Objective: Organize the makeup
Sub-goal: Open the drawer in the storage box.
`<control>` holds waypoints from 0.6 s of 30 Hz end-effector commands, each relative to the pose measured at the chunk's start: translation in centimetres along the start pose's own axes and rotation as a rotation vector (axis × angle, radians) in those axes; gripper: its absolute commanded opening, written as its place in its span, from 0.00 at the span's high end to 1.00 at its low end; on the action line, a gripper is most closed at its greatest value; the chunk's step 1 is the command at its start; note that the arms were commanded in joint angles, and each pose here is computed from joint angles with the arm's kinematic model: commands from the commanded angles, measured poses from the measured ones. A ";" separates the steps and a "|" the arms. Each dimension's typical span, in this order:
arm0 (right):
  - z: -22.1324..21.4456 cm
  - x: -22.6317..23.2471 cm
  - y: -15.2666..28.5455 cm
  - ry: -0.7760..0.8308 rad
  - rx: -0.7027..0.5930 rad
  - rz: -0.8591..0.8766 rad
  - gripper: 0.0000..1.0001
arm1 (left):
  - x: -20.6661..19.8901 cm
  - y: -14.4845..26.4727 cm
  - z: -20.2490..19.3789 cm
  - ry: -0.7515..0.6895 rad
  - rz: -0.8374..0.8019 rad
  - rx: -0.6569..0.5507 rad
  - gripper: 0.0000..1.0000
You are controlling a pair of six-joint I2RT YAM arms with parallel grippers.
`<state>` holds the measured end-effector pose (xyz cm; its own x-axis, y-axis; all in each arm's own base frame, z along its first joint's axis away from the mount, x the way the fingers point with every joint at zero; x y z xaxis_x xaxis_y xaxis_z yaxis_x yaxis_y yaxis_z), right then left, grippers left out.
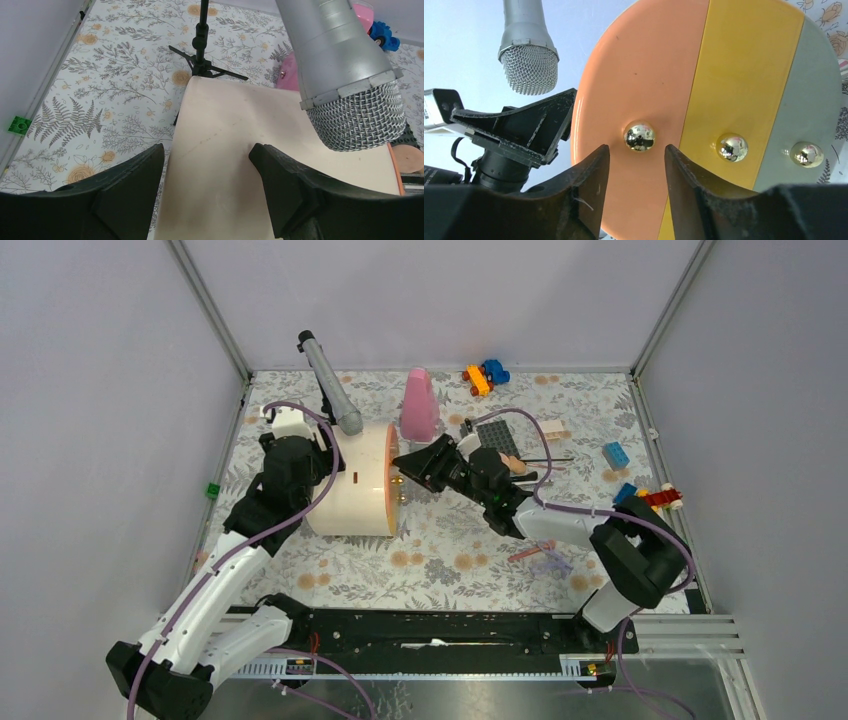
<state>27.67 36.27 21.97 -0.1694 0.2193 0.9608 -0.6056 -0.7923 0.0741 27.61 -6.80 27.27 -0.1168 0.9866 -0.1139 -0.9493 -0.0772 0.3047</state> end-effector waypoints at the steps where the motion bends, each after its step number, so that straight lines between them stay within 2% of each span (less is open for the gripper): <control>1: 0.1 1.9 -1.1 -0.026 0.007 0.092 0.51 | -0.2 0.0 0.0 -0.020 -0.013 0.024 0.24; 5: -0.3 1.7 -1.7 -0.060 0.029 0.119 0.59 | -0.1 0.0 0.1 -0.019 -0.011 0.021 0.24; 9: -0.3 1.4 -1.8 -0.061 0.023 0.130 0.72 | -0.2 0.0 0.1 -0.019 -0.013 0.022 0.24; 14: 0.5 0.7 -0.8 -0.020 -0.033 0.092 0.84 | -0.2 0.0 0.0 -0.020 -0.013 0.022 0.24; 18: 2.0 -0.2 0.8 0.037 -0.111 0.011 0.87 | -0.2 0.0 0.0 -0.020 -0.012 0.022 0.24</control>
<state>28.39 36.84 21.29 -0.1630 0.1564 0.9742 -0.6091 -0.7927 0.0253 27.77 -6.84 27.28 -0.1160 0.9864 -0.1163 -0.9499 -0.0760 0.3031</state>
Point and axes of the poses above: each gripper's point midway between its finger pads, its own y axis back along the fingers, its own x axis along the line the jaws close on, z = x × y, the point moved 3 cm from there along y, back along the fingers, and after that the axes turned 1 degree about -y, right-handed, at the moved point
